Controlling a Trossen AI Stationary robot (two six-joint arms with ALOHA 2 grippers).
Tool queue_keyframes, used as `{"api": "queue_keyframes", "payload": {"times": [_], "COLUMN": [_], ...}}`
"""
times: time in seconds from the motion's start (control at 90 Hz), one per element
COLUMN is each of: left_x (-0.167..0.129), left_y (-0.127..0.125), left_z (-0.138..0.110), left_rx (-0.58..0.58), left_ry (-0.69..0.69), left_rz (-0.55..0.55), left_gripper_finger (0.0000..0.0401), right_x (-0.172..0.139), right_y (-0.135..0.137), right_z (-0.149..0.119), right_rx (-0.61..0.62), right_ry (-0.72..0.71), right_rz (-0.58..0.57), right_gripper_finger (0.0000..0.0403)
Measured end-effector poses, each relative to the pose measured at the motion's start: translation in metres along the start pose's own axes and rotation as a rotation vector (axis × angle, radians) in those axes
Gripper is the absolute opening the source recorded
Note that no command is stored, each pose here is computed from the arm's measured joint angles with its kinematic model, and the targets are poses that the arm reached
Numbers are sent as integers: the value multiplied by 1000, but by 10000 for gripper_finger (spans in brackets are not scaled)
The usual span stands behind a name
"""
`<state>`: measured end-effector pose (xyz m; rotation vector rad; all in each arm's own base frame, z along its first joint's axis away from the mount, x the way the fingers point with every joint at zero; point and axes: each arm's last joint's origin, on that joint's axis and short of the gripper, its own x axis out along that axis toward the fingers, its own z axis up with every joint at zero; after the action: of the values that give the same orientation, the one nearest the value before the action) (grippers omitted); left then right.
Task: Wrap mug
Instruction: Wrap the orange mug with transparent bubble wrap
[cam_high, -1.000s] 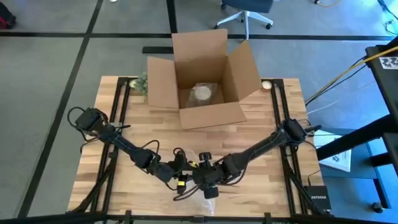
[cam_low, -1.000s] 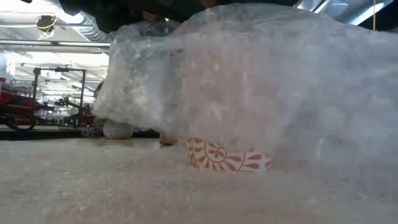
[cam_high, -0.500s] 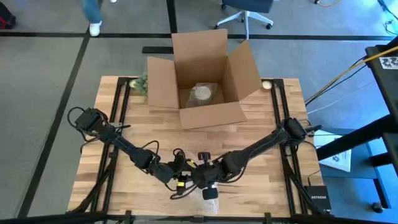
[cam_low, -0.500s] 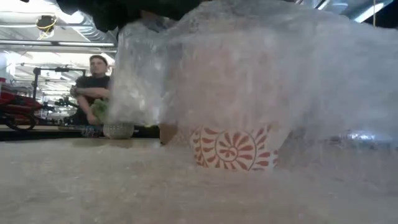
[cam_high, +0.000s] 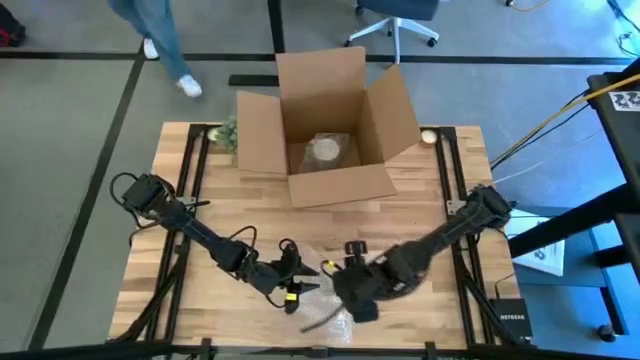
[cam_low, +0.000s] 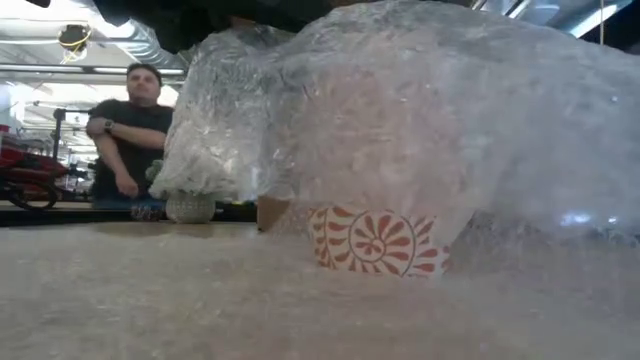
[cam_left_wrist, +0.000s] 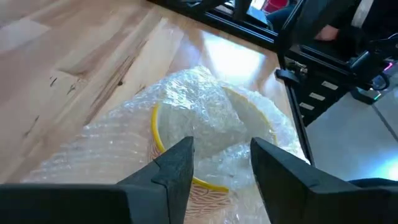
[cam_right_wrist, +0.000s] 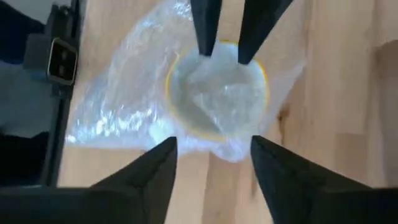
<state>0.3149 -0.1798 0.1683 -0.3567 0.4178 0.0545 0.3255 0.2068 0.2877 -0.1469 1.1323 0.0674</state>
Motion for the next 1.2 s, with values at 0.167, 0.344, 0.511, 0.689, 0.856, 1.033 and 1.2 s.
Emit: {"api": "queue_keyframes", "payload": {"times": [0.167, 0.344, 0.511, 0.689, 0.856, 1.033, 1.2], "left_x": [0, 0, 0, 0, 0, 0, 0], "left_y": [0, 0, -1, -2, -2, -3, -2], "left_z": [0, 0, 2, 2, 3, 4, 3], "left_rx": [-1, -3, -21, -27, -38, -41, -28], "left_ry": [0, -1, -17, -23, -28, -34, -33], "left_rz": [-1, -2, -15, -21, -25, -28, -26], "left_gripper_finger": [144, 144, 144, 144, 144, 144, 144], "right_x": [4, 39, 64, 71, 81, 108, 110], "right_y": [16, 33, 48, 65, 85, 101, 98], "right_z": [-36, -74, -95, -93, -94, -102, -80], "right_rx": [30, 147, 284, 374, 366, 344, 309], "right_ry": [-40, -73, -151, -323, -345, -323, -383], "right_rz": [-86, -38, 57, 216, 327, 358, 318], "right_gripper_finger": [205, 198, 198, 198, 198, 198, 198]}}
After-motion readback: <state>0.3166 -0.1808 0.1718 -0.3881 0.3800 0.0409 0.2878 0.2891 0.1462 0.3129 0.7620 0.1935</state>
